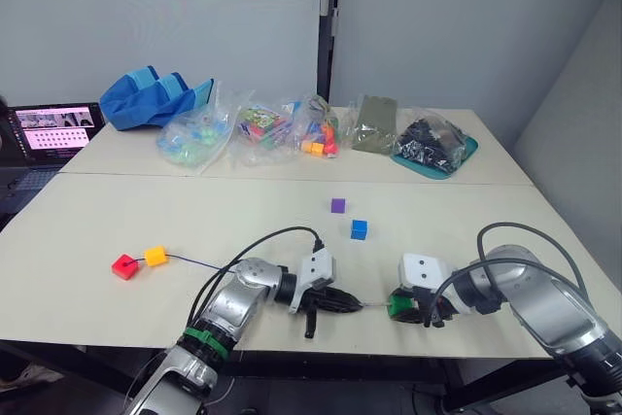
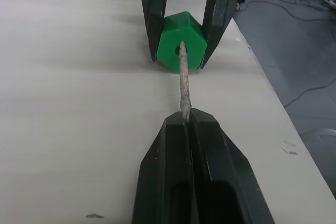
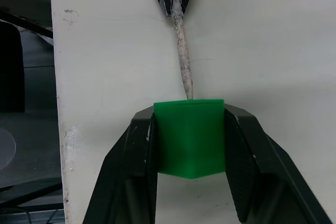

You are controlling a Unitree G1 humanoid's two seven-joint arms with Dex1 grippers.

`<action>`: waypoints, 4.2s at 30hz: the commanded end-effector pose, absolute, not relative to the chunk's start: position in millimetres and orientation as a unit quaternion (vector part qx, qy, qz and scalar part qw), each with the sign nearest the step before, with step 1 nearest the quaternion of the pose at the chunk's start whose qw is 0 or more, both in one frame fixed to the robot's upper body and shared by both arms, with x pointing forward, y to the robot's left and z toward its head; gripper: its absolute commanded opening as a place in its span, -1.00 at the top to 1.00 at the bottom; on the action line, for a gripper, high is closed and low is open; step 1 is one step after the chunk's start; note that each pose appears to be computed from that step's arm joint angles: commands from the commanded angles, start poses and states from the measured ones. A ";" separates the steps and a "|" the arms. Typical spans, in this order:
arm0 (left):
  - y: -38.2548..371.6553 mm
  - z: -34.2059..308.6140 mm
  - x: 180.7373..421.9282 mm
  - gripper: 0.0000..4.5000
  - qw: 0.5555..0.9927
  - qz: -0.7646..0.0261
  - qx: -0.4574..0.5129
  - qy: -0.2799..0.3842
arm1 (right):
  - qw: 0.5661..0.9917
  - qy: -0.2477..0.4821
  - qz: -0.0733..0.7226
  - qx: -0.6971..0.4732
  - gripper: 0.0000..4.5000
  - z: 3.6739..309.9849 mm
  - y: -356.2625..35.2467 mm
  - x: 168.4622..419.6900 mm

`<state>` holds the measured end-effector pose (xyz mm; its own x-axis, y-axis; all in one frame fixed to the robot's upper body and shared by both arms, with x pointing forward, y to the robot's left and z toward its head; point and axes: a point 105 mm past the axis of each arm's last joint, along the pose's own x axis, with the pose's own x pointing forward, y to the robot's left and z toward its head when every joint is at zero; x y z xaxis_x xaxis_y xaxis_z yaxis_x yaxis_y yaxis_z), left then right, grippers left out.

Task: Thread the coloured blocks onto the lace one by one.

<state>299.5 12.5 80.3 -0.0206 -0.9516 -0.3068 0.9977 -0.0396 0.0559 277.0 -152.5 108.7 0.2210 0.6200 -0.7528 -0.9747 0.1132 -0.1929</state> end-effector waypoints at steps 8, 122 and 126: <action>10.7 88.0 303.0 1.00 0.683 -0.706 0.153 0.104 | 0.699 0.254 0.570 -0.351 0.47 112.3 -154.0 278.7; 12.7 105.0 309.3 0.31 0.715 -0.673 0.155 0.106 | 0.696 0.229 0.587 -0.346 0.47 100.5 -113.9 292.3; 20.9 107.5 313.0 -0.27 0.720 -0.668 0.155 0.108 | 0.707 0.228 0.577 -0.340 0.47 102.6 -115.8 295.7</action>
